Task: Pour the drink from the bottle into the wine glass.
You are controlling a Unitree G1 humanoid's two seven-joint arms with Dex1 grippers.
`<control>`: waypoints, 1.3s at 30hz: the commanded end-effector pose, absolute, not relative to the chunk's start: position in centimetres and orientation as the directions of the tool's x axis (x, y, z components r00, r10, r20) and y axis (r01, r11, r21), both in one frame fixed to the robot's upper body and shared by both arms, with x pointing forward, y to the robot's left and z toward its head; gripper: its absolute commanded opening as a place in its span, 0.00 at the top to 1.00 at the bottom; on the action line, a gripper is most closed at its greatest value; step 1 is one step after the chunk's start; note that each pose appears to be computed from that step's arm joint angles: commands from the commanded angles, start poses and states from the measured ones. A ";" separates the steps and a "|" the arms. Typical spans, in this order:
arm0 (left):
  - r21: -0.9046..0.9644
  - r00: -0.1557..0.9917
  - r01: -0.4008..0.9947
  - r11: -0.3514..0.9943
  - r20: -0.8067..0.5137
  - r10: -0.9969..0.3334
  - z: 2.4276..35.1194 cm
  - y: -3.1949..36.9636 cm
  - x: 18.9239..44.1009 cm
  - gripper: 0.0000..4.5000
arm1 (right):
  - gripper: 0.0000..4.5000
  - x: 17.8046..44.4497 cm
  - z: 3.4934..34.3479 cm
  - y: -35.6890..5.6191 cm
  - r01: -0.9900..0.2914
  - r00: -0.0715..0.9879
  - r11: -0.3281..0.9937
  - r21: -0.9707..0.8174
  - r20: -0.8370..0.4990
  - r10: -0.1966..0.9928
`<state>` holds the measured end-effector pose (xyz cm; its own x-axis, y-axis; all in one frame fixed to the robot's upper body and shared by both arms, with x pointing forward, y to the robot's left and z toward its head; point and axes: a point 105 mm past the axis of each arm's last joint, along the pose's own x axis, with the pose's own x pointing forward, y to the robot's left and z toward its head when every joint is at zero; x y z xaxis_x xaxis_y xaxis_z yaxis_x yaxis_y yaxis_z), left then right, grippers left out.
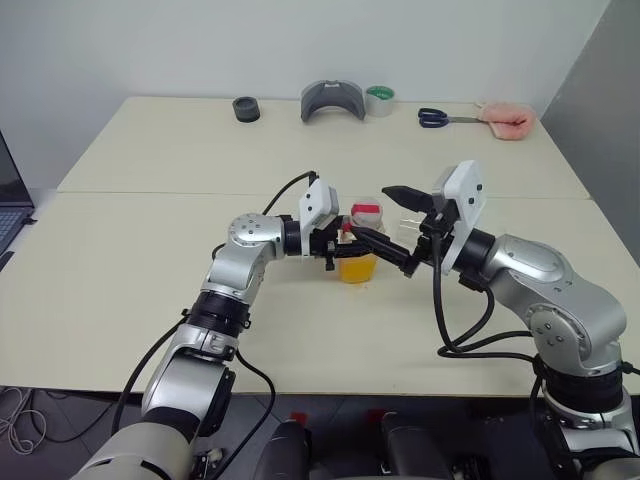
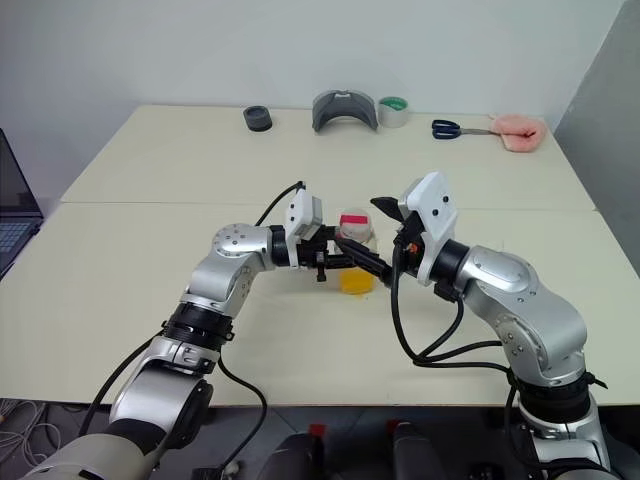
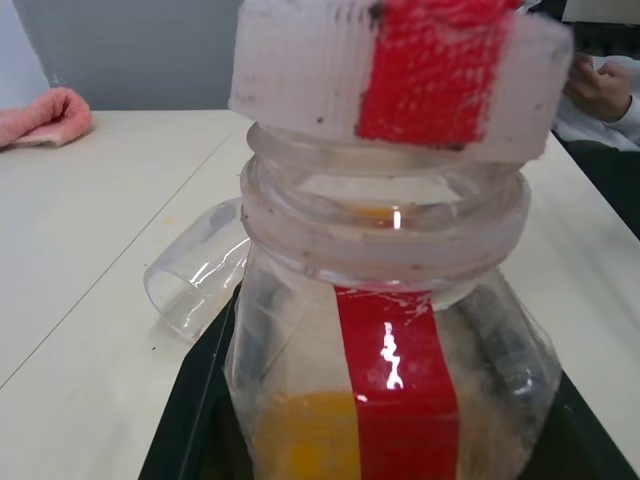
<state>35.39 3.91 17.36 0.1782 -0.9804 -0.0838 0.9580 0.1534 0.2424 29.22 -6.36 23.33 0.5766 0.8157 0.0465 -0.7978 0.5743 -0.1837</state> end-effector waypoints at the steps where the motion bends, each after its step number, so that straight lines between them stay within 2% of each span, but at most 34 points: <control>1: 0.304 0.161 0.941 0.145 -0.027 -0.987 19.5 3.6 35.0 0.62 | 0.00 28.9 24.4 -6.4 -0.802 0.560 0.562 -0.200 0.073 0.825; 16: 0.300 0.151 0.944 0.137 -0.023 -0.988 19.5 3.3 34.9 0.62 | 0.00 30.5 24.1 -5.9 -0.813 0.553 0.552 -0.185 0.051 0.832; 19: 0.300 0.153 0.944 0.139 -0.024 -0.988 19.5 3.3 34.9 0.62 | 0.13 30.6 24.2 -5.9 -0.814 0.550 0.550 -0.186 0.057 0.833; 25: 0.299 0.155 0.944 0.141 -0.024 -0.988 19.4 3.4 34.9 0.62 | 0.60 30.4 24.5 -5.7 -0.819 0.538 0.538 -0.197 0.060 0.841; 33: 0.295 0.158 0.945 0.145 -0.021 -0.987 19.3 3.3 34.8 0.62 | 0.62 30.3 25.2 -6.3 -0.723 0.582 0.556 -0.411 0.071 0.810; 39: 0.289 0.179 0.943 0.166 -0.019 -0.984 19.1 3.6 34.9 0.62 | 0.62 29.9 26.4 -9.6 -0.650 0.661 0.662 -0.373 0.152 0.735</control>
<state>35.05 3.60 17.30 0.1763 -0.9819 -0.0693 0.9585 0.1552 0.2392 30.65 -7.99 24.78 0.6359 0.7667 0.0884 -0.6983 0.6203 -0.3572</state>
